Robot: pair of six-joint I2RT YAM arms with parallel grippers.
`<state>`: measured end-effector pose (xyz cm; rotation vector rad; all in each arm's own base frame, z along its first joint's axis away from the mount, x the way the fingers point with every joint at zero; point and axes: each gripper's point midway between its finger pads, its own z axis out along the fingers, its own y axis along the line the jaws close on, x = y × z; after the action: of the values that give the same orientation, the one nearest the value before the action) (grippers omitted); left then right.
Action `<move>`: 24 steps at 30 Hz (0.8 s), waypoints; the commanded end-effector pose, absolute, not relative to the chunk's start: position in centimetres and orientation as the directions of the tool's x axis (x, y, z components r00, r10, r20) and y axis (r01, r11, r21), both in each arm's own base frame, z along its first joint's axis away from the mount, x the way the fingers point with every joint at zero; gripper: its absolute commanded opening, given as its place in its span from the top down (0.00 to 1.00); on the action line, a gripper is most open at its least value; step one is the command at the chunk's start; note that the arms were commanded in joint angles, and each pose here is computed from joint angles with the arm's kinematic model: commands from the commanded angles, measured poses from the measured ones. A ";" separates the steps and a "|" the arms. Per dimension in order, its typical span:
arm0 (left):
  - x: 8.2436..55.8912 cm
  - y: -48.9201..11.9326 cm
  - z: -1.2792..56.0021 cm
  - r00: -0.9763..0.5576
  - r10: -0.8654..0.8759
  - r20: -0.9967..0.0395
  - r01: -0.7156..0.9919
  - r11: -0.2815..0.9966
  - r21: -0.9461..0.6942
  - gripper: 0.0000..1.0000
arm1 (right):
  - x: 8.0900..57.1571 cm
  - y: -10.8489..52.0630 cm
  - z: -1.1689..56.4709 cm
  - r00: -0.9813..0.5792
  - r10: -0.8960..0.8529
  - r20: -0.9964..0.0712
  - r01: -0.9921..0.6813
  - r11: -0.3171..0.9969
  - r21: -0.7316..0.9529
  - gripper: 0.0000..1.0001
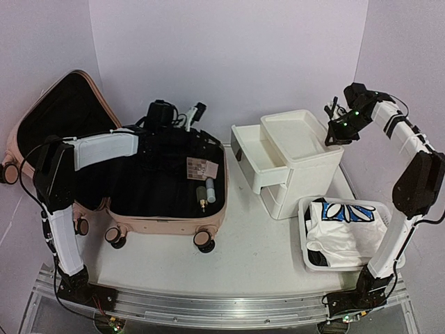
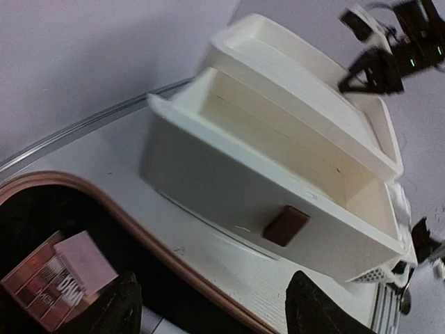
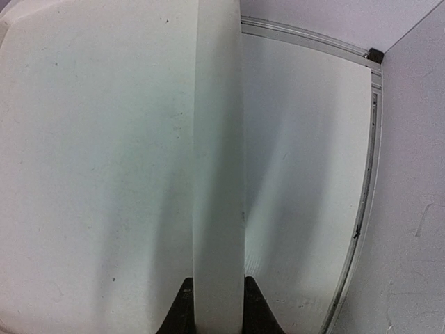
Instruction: Open, take out, and arrange the luggage
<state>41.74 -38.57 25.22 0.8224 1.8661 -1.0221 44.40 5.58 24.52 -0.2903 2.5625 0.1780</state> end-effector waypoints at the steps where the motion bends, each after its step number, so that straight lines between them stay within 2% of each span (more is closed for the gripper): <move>1: 45.6 -32.3 26.8 -0.633 -0.085 -0.770 0.622 0.536 -0.571 0.31 | 43.4 6.2 27.2 -0.811 -0.055 -0.582 -0.202 0.961 0.189 1.00; 5: 49.6 -29.0 20.9 -0.782 -0.204 -0.589 0.390 0.578 -0.717 0.36 | 43.2 6.6 26.9 -0.814 -0.045 -0.579 -0.205 0.955 0.214 1.00; 8: 51.5 -28.7 17.8 -0.831 -0.238 -0.503 0.300 0.569 -0.765 0.39 | 43.0 6.7 26.7 -0.825 -0.012 -0.565 -0.179 0.954 0.242 1.00; 13: 53.9 -28.2 14.4 -0.829 -0.292 -0.477 0.212 0.626 -0.751 0.38 | 42.5 6.9 26.7 -0.827 -0.008 -0.562 -0.180 0.951 0.251 1.00; 19: 54.5 -28.6 10.7 -0.841 -0.328 -0.430 0.122 0.659 -0.742 0.39 | 42.3 7.0 26.7 -0.828 -0.002 -0.560 -0.179 0.948 0.261 1.00; 22: 54.9 -29.4 9.5 -0.856 -0.327 -0.400 0.107 0.644 -0.757 0.43 | 42.4 7.1 26.6 -0.830 0.002 -0.557 -0.178 0.947 0.269 1.00; 24: 54.9 -29.7 9.0 -0.865 -0.325 -0.383 0.102 0.634 -0.767 0.52 | 42.5 7.2 26.5 -0.831 0.005 -0.556 -0.178 0.945 0.275 1.00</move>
<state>53.46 -28.57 7.44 -0.1697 2.4188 -1.1027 43.82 5.04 24.50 -0.1991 2.5512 0.2005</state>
